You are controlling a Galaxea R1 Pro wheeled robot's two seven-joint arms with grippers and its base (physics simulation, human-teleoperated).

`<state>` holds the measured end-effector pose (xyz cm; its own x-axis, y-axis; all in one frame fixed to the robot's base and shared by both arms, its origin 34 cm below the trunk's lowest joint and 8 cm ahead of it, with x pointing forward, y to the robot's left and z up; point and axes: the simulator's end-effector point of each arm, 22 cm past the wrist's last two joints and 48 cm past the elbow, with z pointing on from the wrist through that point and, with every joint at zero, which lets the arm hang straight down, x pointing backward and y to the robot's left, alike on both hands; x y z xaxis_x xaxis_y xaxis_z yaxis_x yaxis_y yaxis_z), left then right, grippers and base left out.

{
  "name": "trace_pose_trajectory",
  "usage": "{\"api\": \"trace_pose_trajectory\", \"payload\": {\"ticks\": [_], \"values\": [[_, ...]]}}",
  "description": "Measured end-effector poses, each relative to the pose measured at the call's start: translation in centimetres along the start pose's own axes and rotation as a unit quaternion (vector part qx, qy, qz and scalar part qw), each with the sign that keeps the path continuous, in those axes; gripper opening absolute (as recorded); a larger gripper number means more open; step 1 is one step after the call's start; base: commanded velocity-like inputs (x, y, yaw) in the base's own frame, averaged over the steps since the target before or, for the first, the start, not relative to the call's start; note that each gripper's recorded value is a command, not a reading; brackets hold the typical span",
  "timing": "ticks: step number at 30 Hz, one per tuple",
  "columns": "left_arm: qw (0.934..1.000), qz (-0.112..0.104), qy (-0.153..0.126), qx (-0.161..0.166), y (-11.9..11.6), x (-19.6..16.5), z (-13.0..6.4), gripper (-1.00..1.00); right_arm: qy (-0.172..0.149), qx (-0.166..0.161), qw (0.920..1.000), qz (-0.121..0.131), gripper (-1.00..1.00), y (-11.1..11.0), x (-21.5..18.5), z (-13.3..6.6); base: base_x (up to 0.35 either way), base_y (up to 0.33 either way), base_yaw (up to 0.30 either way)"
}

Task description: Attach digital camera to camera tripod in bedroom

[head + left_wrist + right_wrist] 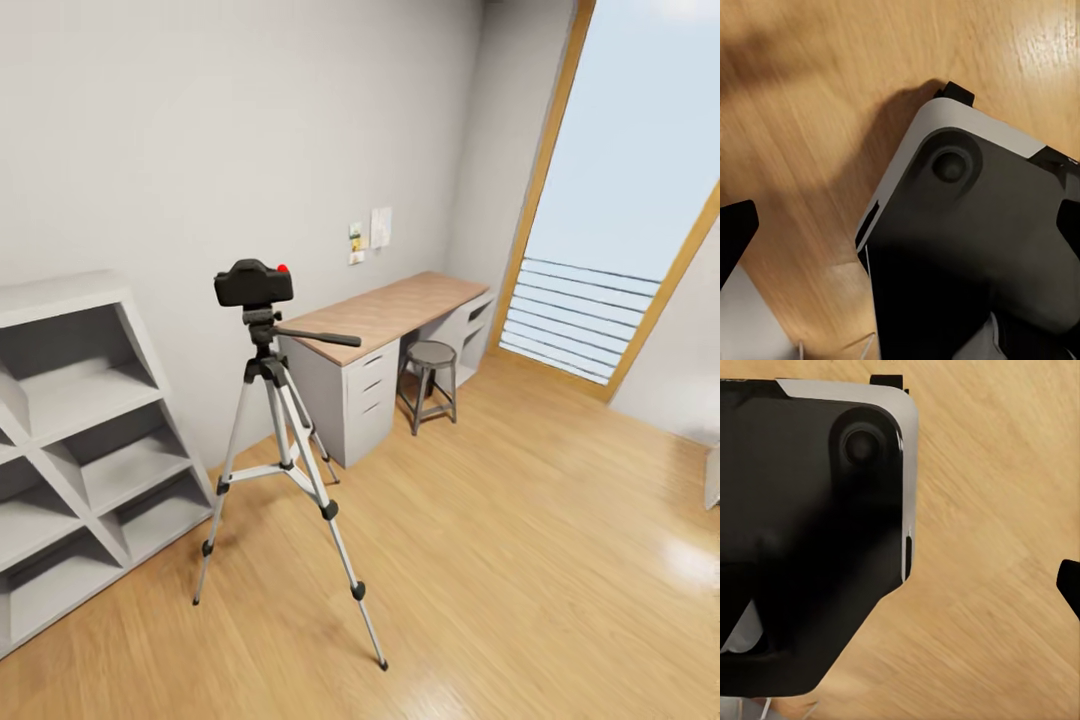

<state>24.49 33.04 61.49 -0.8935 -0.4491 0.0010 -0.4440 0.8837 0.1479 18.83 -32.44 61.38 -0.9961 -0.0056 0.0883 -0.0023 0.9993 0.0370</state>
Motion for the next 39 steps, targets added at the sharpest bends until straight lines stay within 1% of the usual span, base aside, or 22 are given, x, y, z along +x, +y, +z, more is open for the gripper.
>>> {"api": "trace_pose_trajectory", "payload": {"ticks": [8, 16, 20, 25, 30, 39], "values": [[0.9999, -0.001, -0.01, 0.003, -0.2, -0.5, -0.2, 1.0, -0.005, -0.002, 1.0, 0.0, 1.0, 0.1, -0.3, -0.1, 0.0, 0.0, -0.114], [0.9993, -0.006, -0.038, 0.003, -0.1, -1.9, -0.4, 1.0, -0.011, -0.002, 0.9999, 0.0, 1.0, 0.1, -0.7, -0.3, 0.0, 0.0, -0.08], [0.9989, -0.008, -0.047, 0.001, -0.1, -2.4, -0.6, 1.0, -0.014, -0.001, 0.9999, -0.001, 1.0, 0.0, -0.9, -0.3, 0.0, 0.0, -0.074], [0.9985, -0.008, -0.055, 0.002, -0.2, -2.9, -0.7, 1.0, -0.018, 0.0, 0.9998, -0.001, 1.0, 0.0, -1.2, -0.4, 0.0, 0.0, -0.054], [0.998, -0.011, -0.062, 0.01, -0.9, -3.4, -0.9, 1.0, -0.024, 0.0, 0.9997, -0.001, 1.0, 0.0, -1.6, -0.5, 0.0, 0.0, -0.015], [0.9975, -0.015, -0.067, 0.017, -1.6, -3.7, -1.2, 1.0, -0.031, 0.001, 0.9995, -0.003, 1.0, -0.1, -2.2, -0.7, 0.0, 0.0, -0.002]]}}
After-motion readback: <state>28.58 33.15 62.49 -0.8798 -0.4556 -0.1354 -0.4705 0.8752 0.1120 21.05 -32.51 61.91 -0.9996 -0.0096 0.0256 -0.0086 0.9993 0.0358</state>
